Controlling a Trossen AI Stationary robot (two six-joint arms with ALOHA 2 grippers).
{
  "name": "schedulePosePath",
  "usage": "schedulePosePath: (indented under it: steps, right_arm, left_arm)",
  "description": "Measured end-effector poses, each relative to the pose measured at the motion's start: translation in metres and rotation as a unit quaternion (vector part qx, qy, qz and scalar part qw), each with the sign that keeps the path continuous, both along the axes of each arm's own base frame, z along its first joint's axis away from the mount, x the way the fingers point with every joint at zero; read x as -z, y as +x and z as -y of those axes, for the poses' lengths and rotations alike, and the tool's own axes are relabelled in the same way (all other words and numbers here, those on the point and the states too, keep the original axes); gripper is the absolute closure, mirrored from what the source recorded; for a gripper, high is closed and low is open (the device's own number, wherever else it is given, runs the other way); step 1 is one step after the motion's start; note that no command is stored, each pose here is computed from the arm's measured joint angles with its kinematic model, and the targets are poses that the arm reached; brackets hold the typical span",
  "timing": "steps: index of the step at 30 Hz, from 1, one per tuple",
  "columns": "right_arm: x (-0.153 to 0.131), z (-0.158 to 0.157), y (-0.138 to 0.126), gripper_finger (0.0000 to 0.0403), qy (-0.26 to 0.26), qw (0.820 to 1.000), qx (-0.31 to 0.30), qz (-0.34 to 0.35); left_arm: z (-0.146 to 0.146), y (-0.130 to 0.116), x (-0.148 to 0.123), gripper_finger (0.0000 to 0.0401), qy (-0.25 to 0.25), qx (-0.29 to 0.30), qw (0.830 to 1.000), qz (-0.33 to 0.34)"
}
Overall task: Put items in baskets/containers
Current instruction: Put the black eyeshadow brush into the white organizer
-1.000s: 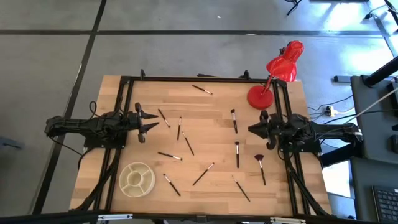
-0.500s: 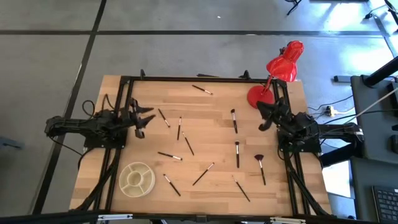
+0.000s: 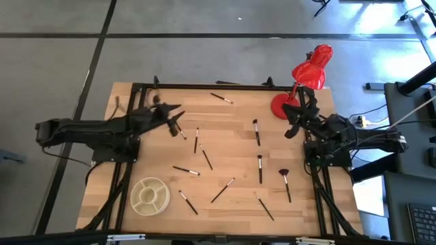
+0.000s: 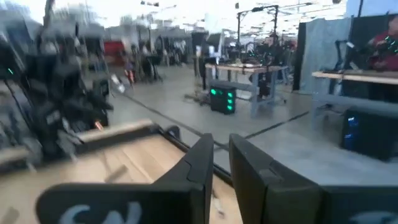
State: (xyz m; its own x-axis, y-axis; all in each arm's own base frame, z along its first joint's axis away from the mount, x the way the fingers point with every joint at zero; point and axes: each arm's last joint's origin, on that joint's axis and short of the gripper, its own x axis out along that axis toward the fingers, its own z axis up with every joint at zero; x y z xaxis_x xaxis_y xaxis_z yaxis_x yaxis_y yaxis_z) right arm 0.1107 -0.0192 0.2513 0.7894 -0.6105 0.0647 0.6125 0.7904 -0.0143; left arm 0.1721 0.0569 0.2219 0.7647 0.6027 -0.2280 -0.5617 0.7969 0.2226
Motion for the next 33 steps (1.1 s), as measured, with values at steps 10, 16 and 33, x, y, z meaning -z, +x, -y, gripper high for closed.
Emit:
schedulePosePath:
  steps: [10, 16, 33]
  right_arm:
    - [0.007, -0.001, 0.013, 0.0350, 0.031, 0.999, -0.021, -0.012]
    - [0.010, -0.005, 0.016, 0.0350, 0.071, 0.992, -0.109, -0.003]
    - [0.013, -0.007, 0.016, 0.0350, 0.091, 0.986, -0.137, -0.013]
  left_arm:
    - [-0.068, 0.112, 0.002, 0.0258, -0.012, 0.102, 0.979, -0.178]
    - [-0.109, 0.179, 0.003, 0.0258, -0.053, 0.120, 0.949, -0.288]
    - [-0.169, 0.272, 0.047, 0.0258, -0.036, 0.197, 0.887, -0.417]
